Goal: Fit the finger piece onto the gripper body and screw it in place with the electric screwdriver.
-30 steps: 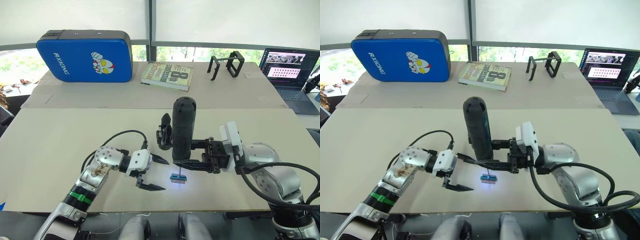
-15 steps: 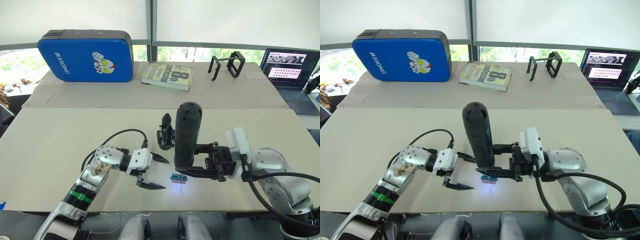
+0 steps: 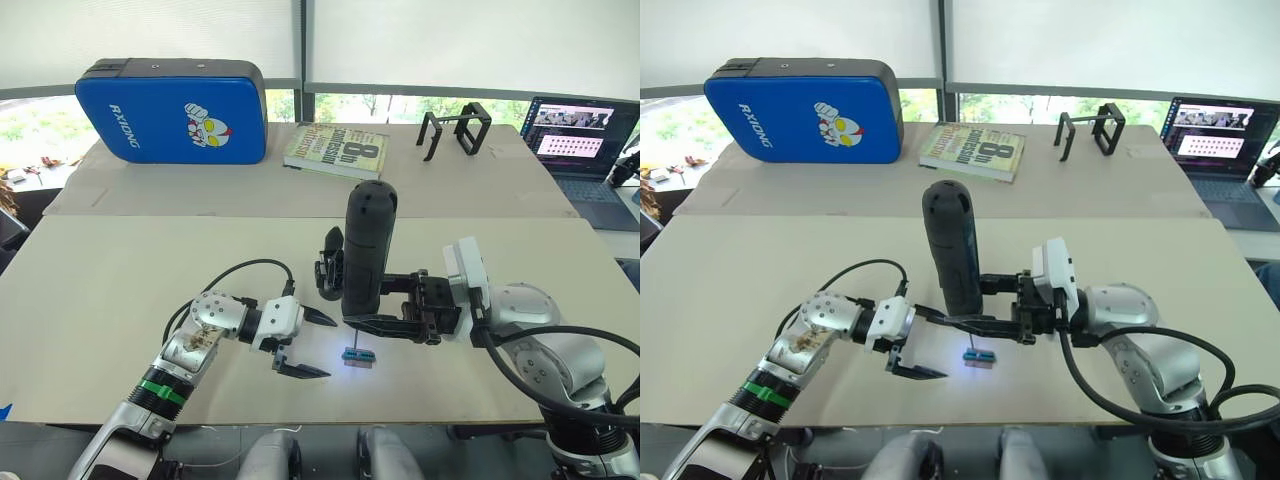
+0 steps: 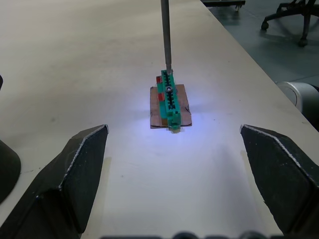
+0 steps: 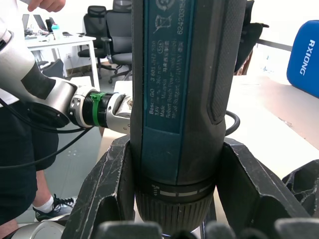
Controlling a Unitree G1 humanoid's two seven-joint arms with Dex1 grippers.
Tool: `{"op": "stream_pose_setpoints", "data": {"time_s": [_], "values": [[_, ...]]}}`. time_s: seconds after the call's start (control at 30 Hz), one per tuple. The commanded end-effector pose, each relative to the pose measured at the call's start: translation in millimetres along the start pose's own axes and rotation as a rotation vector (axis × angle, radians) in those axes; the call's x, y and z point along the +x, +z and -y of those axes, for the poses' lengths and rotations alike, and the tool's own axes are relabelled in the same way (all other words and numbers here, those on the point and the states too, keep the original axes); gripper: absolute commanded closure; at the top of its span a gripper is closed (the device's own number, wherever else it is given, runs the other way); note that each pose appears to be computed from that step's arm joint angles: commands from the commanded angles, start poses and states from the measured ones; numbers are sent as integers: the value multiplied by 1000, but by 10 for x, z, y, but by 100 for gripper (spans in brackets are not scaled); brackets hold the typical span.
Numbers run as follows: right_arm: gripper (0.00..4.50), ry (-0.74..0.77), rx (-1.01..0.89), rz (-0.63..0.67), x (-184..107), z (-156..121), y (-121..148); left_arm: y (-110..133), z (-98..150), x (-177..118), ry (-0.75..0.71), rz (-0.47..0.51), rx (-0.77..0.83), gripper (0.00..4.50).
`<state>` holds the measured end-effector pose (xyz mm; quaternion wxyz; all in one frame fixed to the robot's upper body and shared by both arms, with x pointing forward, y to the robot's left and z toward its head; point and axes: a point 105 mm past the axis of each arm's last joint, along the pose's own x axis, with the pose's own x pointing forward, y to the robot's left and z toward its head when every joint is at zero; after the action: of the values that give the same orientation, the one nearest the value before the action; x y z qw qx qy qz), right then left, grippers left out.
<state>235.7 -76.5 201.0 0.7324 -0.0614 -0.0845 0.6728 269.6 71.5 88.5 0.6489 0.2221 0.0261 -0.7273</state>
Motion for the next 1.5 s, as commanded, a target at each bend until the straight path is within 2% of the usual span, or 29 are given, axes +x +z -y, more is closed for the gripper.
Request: {"op": "stream_pose_setpoints", "data": {"time_s": [0.03, 1.5], "values": [[259, 25, -49, 33, -2, -31, 97, 73, -26, -14, 10, 13, 40, 0], [259, 14, -45, 7, -24, 26, -7, 107, -50, -7, 18, 20, 44, 0]]}}
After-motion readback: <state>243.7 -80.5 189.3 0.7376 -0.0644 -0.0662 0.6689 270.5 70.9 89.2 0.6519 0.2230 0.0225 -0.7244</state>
